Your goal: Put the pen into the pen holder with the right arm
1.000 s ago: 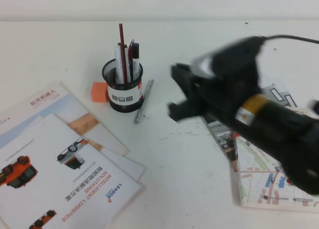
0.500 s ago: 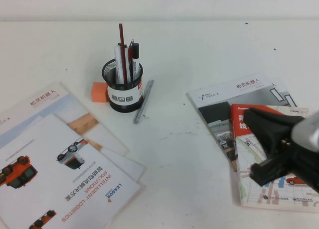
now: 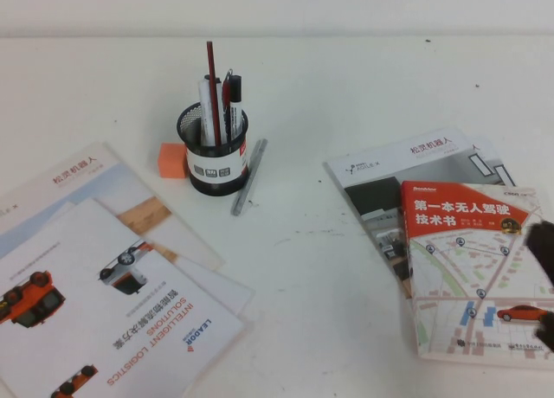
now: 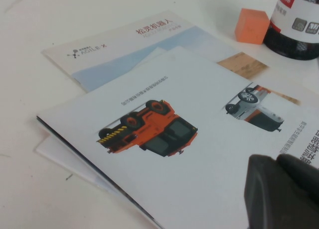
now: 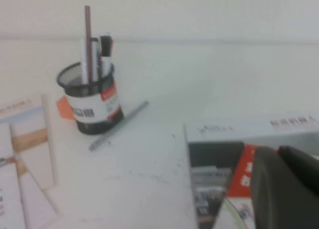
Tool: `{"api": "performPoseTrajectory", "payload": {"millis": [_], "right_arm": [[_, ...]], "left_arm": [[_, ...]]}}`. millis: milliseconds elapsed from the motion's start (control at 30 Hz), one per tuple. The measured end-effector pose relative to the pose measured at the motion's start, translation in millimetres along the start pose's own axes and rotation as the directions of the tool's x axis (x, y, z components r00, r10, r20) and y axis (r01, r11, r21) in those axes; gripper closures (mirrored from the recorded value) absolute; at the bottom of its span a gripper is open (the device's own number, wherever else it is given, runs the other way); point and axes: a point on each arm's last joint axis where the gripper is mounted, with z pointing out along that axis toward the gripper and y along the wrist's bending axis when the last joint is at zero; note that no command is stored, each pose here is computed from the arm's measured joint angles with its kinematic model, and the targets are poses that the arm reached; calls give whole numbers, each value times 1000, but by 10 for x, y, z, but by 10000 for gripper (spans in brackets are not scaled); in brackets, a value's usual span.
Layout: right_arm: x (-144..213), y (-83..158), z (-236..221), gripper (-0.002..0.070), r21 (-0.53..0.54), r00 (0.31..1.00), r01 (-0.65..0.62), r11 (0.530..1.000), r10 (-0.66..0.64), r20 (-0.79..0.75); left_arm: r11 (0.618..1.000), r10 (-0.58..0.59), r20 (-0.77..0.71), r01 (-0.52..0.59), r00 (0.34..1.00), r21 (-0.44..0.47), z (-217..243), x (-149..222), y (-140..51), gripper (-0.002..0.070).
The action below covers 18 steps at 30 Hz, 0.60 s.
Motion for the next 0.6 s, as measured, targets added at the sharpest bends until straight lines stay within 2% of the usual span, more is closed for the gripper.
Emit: {"api": "performPoseTrajectory", "payload": {"millis": [167,267,467,600], "right_arm": [[14,-132,-266,695,53,997,-27,998,31,-68],[31,-199,-454,695,119,997,-25,993,33,-68],[226,-310,-676,695,286,999,-40,958,47,-17],[362,-365,-699,695,350,997,-57,935,68,-20]], "left_arm": [[1000,0,0,0,1000,0,0,0,0,677],[1000,0,0,0,1000,0,0,0,0,677],[1000,0,0,0,1000,0,0,0,0,678],[1000,0,0,0,1000,0,0,0,0,677]]}}
